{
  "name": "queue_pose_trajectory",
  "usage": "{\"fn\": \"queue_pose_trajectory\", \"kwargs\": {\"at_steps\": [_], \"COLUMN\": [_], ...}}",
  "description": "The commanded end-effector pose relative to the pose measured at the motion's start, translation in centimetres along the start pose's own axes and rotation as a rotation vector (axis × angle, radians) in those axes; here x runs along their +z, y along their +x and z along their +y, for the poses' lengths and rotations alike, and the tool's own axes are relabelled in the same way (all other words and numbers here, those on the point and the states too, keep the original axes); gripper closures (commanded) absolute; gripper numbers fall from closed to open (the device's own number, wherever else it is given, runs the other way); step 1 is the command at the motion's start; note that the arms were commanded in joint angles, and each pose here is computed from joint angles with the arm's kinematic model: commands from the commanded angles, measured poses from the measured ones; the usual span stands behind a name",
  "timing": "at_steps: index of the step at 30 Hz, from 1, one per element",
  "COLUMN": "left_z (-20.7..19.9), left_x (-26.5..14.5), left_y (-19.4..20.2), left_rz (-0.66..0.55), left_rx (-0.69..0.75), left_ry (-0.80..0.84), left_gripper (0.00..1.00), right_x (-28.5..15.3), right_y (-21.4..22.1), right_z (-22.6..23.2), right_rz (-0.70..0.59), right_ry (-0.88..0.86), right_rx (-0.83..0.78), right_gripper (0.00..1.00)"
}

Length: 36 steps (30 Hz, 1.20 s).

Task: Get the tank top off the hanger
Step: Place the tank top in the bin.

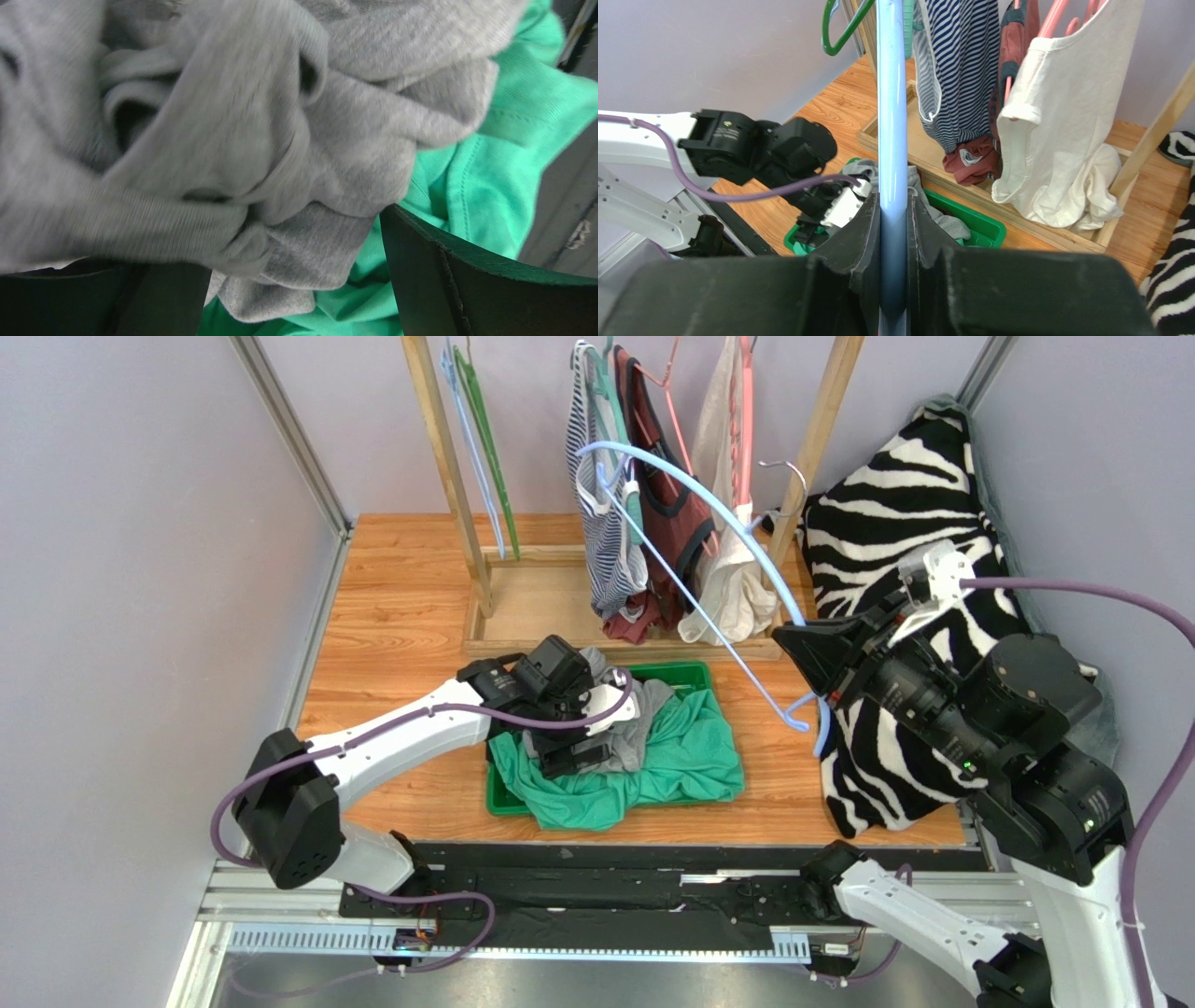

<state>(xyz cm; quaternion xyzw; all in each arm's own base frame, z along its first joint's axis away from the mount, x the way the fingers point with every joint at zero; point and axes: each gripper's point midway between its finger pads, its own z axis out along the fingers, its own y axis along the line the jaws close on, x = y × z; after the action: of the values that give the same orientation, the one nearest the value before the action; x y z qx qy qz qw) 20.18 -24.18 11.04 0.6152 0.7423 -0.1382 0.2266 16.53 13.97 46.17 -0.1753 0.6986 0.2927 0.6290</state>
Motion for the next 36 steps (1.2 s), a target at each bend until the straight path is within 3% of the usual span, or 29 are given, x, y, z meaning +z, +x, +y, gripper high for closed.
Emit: {"fn": "queue_pose_trajectory", "kwargs": {"at_steps": [1, 7, 10, 13, 17, 20, 22, 30, 36], "left_z": [0.1, -1.2, -0.8, -1.0, -1.5, -2.1, -2.0, -4.8, -3.9], "left_x": [1.9, 3.0, 1.3, -2.0, -9.0, -13.6, -15.6, -24.9, -32.3], "left_y": [0.4, 0.9, -0.7, -3.5, -8.5, -10.1, -10.7, -11.9, -11.3], "left_rz": [0.030, 0.067, 0.042, -0.029, -0.232, -0.296, -0.332, -0.511, -0.597], "left_rx": [0.048, 0.078, 0.056, 0.063, 0.109, 0.090, 0.052, 0.166, 0.275], "left_ry": [-0.010, 0.029, 0.008, 0.018, 0.004, -0.005, -0.040, -0.044, -0.249], "left_gripper": [0.08, 0.05, 0.04, 0.04, 0.03, 0.03, 0.03, 0.02, 0.02], "right_x": [1.1, 4.9, 6.9, 8.8, 10.9, 12.3, 12.7, 17.1, 20.9], "right_y": [-4.6, -5.2, -5.5, -5.6, -5.9, -5.9, -6.2, -6.8, -6.5], "right_z": [1.5, 0.4, 0.0, 0.5, 0.8, 1.3, 1.5, 2.2, 2.8], "right_rz": [-0.125, -0.105, -0.091, -0.064, -0.023, 0.007, 0.012, 0.026, 0.022], "right_ry": [-0.058, 0.017, 0.101, 0.146, 0.188, 0.201, 0.204, 0.224, 0.234], "right_rx": [0.032, 0.037, -0.004, -0.035, -0.045, -0.054, -0.058, -0.076, -0.077], "right_gripper": [1.00, 1.00, 1.00, 1.00, 1.00, 1.00, 1.00, 1.00, 1.00]}}
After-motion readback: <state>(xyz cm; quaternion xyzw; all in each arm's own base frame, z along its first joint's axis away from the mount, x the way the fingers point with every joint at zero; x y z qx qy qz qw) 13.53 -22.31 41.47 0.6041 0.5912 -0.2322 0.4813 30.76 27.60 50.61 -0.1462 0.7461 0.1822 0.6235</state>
